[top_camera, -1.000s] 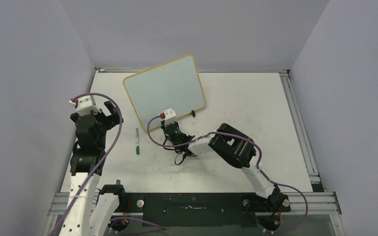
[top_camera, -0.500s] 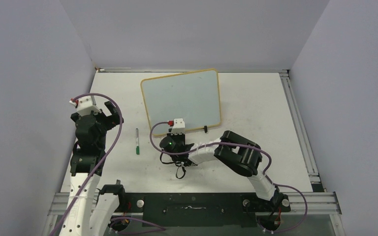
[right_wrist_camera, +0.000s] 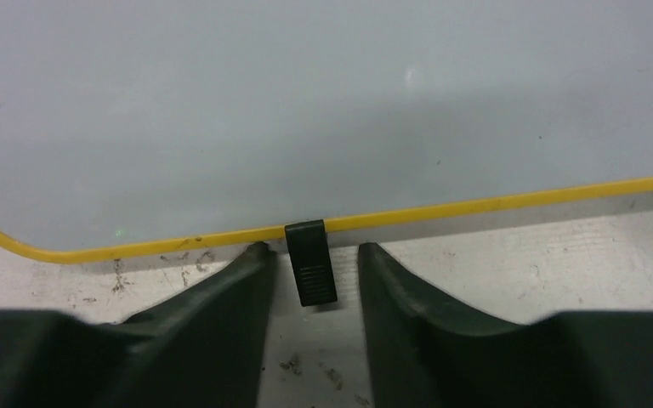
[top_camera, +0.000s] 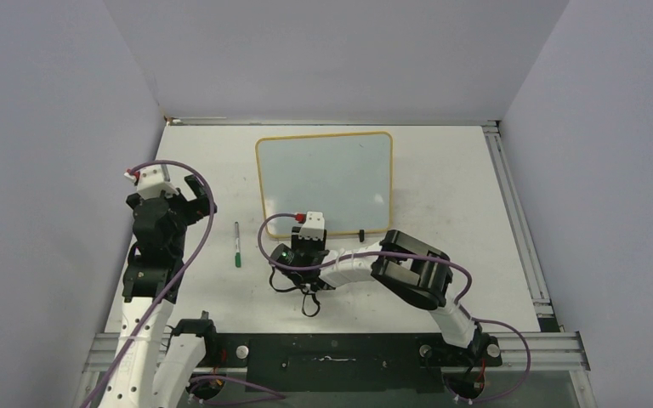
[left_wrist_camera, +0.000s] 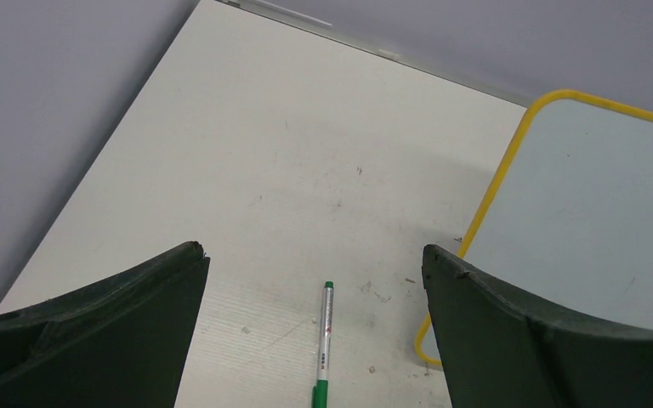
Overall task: Write a sentence on the whiteboard
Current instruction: Move the whiteboard to the center of the board.
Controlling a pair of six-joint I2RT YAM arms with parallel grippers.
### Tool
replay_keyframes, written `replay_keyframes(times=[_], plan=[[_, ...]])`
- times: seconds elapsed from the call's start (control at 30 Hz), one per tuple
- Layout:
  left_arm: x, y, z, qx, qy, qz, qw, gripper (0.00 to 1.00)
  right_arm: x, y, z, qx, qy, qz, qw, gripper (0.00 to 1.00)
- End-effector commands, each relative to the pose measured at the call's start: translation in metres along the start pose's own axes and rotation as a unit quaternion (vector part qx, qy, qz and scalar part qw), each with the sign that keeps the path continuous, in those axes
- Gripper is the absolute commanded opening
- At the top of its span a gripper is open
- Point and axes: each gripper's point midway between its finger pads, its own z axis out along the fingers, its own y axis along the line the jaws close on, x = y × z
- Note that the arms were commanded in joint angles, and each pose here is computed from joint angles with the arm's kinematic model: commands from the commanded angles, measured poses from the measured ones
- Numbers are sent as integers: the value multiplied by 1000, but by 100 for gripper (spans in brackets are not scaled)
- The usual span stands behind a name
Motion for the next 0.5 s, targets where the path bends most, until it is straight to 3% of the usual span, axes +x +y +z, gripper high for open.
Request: replay_keyframes(times=[0.0,0.2,0.47], plan=[[-5,-9,2,17,-11,-6,1000,96,21,-23,-13,6,44,-32,998,53],[19,-10,11,12,36,-11,999,96,14,-25,-40,-37,64,-29,997,78],[84,-10,18,-4,154,-62,986,99,-8,-34,-90,-125,83,-36,988,87]])
